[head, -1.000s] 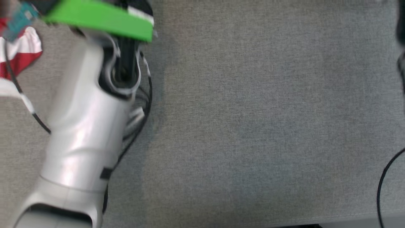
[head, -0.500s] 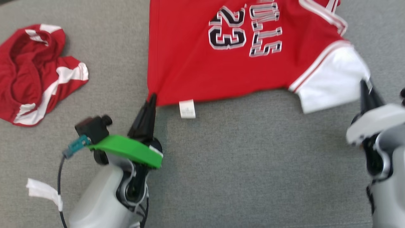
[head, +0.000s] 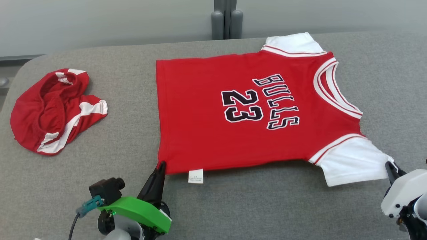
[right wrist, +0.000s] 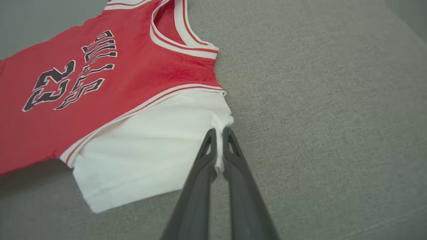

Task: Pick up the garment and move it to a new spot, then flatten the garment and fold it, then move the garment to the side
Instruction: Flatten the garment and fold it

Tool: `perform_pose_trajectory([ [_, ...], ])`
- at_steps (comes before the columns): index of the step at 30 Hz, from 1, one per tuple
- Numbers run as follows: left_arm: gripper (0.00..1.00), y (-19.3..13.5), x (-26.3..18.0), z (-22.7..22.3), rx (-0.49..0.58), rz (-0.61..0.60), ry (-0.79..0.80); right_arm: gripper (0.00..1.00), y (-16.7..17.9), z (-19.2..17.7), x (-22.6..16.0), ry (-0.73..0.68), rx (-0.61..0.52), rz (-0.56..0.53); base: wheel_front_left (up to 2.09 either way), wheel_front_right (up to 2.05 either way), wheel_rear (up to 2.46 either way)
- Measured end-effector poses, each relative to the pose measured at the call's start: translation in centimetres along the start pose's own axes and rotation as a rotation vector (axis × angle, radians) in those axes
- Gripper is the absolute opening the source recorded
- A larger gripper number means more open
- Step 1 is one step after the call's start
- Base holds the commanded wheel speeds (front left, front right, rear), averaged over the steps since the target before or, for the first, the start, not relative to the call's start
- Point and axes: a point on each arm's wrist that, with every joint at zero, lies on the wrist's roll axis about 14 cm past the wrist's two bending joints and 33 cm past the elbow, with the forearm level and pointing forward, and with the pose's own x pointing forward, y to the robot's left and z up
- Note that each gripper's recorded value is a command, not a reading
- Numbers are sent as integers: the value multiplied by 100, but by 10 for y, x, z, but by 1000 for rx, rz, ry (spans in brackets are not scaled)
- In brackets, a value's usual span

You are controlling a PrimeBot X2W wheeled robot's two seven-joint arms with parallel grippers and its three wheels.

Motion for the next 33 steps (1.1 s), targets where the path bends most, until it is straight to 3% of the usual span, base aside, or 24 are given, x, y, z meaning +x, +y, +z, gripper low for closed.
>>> perform_pose_trajectory([
  [12, 0, 37, -33, -8, 75, 145, 64, 0, 7, -63, -20, 282, 36, 51, 0, 0, 0],
  [16, 0, 36, -38, -10, 75, 148, 74, 0, 9, -63, -24, 298, 43, 63, 0, 0, 0],
  [26, 0, 16, -31, 4, 33, 99, 26, 0, 24, -4, -17, 73, -6, 90, 0, 0, 0],
  [33, 0, 2, -3, 17, 29, 66, 7, 0, 45, 21, 2, 5, -52, 117, 0, 0, 0],
])
